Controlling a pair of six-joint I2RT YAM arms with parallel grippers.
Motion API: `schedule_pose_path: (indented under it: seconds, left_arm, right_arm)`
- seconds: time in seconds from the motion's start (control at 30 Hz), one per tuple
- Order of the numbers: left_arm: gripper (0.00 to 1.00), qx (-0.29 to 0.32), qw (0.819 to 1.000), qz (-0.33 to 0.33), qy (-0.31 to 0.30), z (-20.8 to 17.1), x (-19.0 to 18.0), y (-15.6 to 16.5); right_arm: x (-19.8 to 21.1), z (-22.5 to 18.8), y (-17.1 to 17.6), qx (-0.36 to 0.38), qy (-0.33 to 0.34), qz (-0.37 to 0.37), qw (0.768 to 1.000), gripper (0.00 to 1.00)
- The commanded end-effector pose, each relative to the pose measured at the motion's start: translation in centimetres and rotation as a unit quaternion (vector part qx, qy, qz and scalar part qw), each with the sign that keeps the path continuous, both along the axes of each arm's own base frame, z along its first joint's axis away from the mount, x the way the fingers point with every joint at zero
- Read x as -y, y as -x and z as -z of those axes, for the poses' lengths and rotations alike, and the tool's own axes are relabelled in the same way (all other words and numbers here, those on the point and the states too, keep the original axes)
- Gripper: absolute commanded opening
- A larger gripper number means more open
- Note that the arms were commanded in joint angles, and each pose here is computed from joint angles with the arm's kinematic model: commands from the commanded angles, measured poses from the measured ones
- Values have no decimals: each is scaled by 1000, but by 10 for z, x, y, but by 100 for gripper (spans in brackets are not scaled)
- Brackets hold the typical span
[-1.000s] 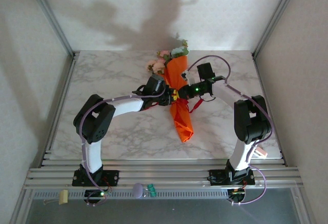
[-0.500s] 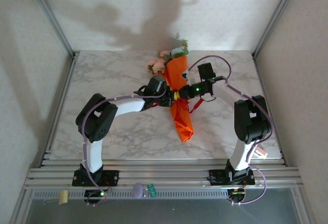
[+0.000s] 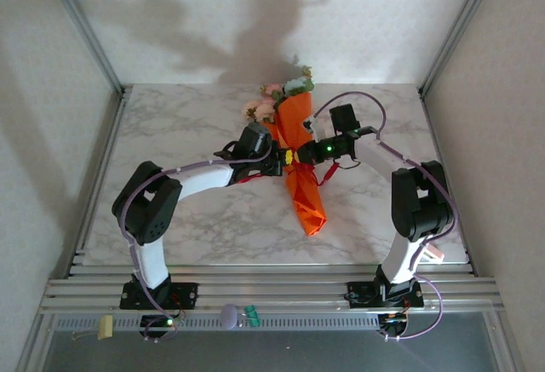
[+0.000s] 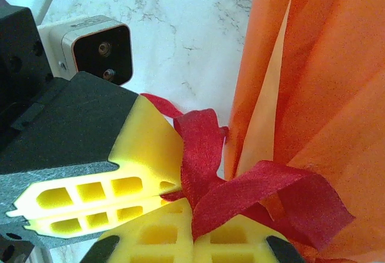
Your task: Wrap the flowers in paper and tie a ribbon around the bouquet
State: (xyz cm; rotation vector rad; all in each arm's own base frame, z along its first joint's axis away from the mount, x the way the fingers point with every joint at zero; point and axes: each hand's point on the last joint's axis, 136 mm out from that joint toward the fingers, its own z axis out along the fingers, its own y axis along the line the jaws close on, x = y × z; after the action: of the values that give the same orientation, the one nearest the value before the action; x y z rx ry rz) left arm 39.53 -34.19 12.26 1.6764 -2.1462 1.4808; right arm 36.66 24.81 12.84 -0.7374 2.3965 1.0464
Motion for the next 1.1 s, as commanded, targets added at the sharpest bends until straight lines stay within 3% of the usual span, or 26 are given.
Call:
schedule_pose_path:
  seconds: [0.0, 0.33, 0.67, 1.07]
  left_arm:
    - [0, -1, 1000, -8, 10, -11, -6, 3]
    - [0, -2, 1000, 1, 9, -11, -11, 14]
    - [0, -16, 1000, 8, 7, 2, -18, 34]
    - [0, -28, 1000, 8, 3, 26, -20, 42]
  right_arm:
    - [1, -11, 1, 17, -2, 6, 1000, 0]
    - [-5, -12, 13, 25, 9, 2, 1000, 0]
    - [-5, 1, 20, 63, 69, 27, 995, 2]
    - [-6, -26, 32, 68, 77, 70, 992, 43]
